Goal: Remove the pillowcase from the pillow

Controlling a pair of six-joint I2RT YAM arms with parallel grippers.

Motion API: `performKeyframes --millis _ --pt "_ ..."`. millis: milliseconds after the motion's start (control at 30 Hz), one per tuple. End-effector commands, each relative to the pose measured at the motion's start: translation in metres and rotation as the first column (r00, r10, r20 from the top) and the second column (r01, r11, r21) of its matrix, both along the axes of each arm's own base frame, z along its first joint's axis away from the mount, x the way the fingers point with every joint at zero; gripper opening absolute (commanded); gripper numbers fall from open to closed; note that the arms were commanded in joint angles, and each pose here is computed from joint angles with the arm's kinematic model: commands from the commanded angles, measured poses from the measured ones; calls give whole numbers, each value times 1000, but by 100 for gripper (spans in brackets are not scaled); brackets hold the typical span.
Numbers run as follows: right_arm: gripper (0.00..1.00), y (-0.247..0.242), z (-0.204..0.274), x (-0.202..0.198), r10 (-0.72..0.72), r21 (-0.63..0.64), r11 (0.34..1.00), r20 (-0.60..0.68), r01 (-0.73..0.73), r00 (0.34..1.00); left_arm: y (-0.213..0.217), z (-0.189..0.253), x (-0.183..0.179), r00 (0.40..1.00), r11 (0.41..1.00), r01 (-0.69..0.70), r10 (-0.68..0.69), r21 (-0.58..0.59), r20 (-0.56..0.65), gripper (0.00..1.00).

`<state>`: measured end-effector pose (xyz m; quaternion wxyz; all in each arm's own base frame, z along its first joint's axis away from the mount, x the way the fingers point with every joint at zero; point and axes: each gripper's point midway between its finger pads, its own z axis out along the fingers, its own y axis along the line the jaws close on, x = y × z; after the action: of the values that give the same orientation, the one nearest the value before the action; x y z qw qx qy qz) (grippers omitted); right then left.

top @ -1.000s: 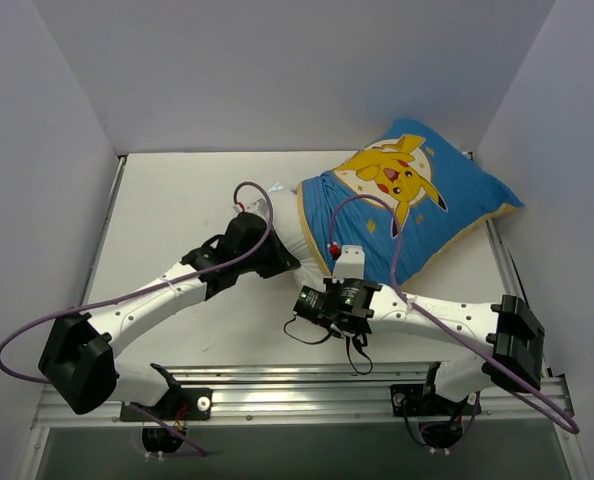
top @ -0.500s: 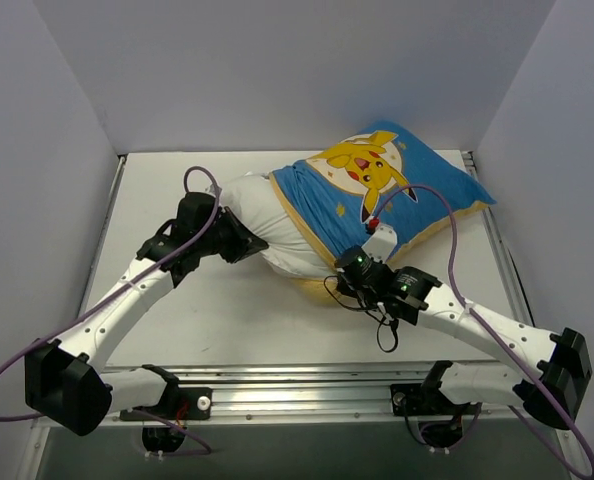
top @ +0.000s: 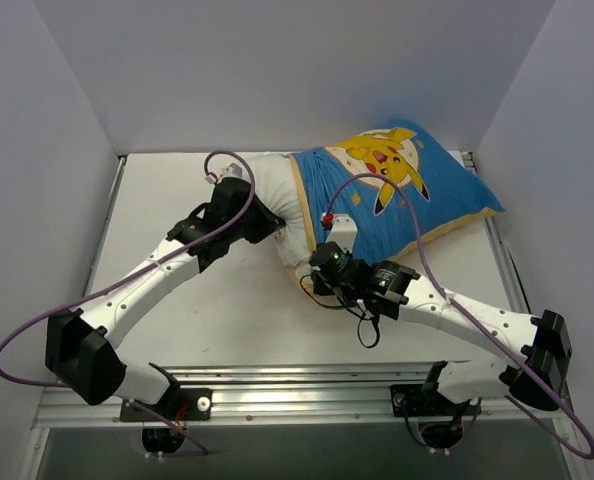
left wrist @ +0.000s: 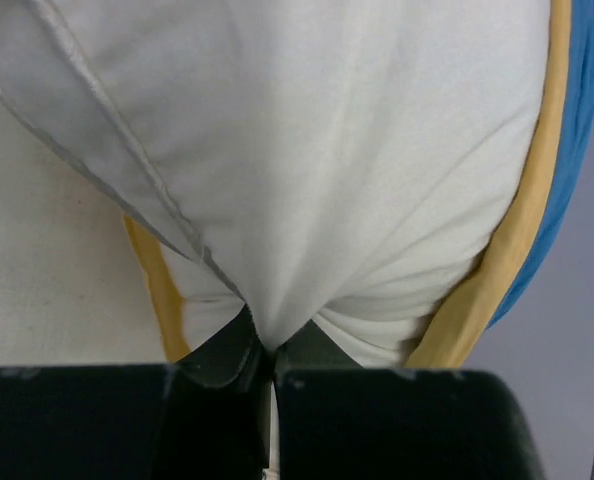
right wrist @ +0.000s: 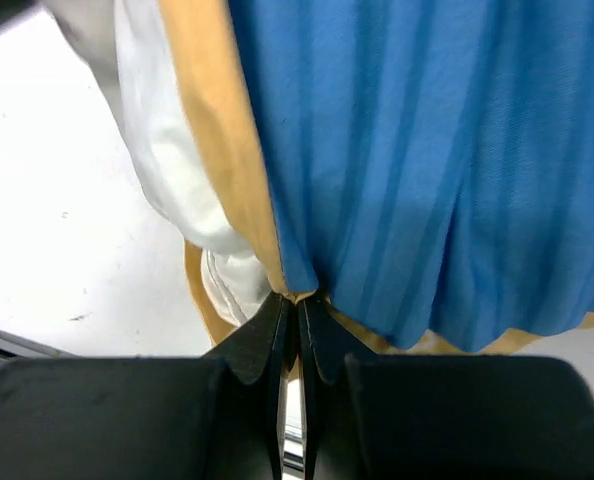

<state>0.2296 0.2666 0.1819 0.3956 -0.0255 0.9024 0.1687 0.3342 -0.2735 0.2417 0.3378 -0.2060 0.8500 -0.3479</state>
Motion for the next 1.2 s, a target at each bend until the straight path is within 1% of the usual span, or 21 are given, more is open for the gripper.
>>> performKeyframes --millis 0,33,67,167,233,267,333,367,467,500,567,667,700,767,800,833,900,933,1000,1067,1167 --pt "0 -12 -21 -10 -12 -136 991 -3 11 1000 -8 133 33 943 966 -79 153 -245 297 2" --pt "0 -23 -36 -16 -29 -172 985 -19 25 999 -2 145 35 932 962 -101 180 -254 313 2" --pt "0 -31 -44 -21 -47 -186 982 -37 39 998 9 150 41 915 954 -161 240 -251 326 2" --pt "0 -66 -69 -39 -157 -217 967 -100 132 983 37 166 51 882 936 -237 320 -260 345 2" --pt "0 -88 -84 -51 -219 -246 952 -140 180 966 51 163 57 884 927 -267 344 -264 315 2" --pt "0 -97 -89 -56 -236 -267 945 -159 188 959 56 163 59 888 925 -267 346 -272 303 2" --pt "0 -112 -92 -56 -284 -280 932 -172 230 943 80 165 67 871 904 -312 396 -293 293 2" --pt "0 -125 -97 -60 -312 -316 917 -185 244 932 87 164 69 866 899 -323 407 -295 291 2" --pt "0 -158 -101 -59 -419 -355 873 -199 333 886 111 171 71 846 892 -359 435 -274 308 2" --pt "0 -167 -99 -56 -456 -342 861 -194 375 869 114 166 70 854 897 -360 428 -257 295 2" --pt "0 -171 -96 -53 -483 -305 857 -194 416 854 122 163 69 856 895 -372 433 -245 282 2" --pt "0 -165 -89 -47 -479 -199 875 -214 442 851 115 145 60 889 916 -330 383 -229 250 2" --pt "0 -165 -88 -44 -485 -195 871 -212 450 848 113 140 58 903 924 -311 360 -223 234 2" --pt "0 -164 -93 -41 -488 -225 868 -216 443 846 121 133 53 906 920 -329 371 -213 203 2" --pt "0 -158 -95 -41 -463 -223 882 -238 416 854 128 130 54 900 912 -347 389 -216 196 2" --pt "0 -142 -92 -32 -385 -179 919 -232 350 893 132 135 55 890 905 -356 404 -232 211 2" --pt "0 -109 -87 -30 -255 -73 967 -272 244 928 126 152 56 883 915 -319 382 -248 273 2" --pt "0 -95 -77 -22 -200 -25 980 -238 200 951 111 154 52 896 930 -278 341 -242 283 2" --pt "0 -81 -55 -10 -166 24 984 -187 174 968 83 152 52 916 948 -202 271 -244 296 2" --pt "0 -74 -43 2 -153 27 987 -146 159 977 40 145 44 940 966 -80 155 -246 305 2" --pt "0 -65 -28 19 -149 39 987 -97 154 984 13 116 32 963 977 -16 71 -211 258 2"
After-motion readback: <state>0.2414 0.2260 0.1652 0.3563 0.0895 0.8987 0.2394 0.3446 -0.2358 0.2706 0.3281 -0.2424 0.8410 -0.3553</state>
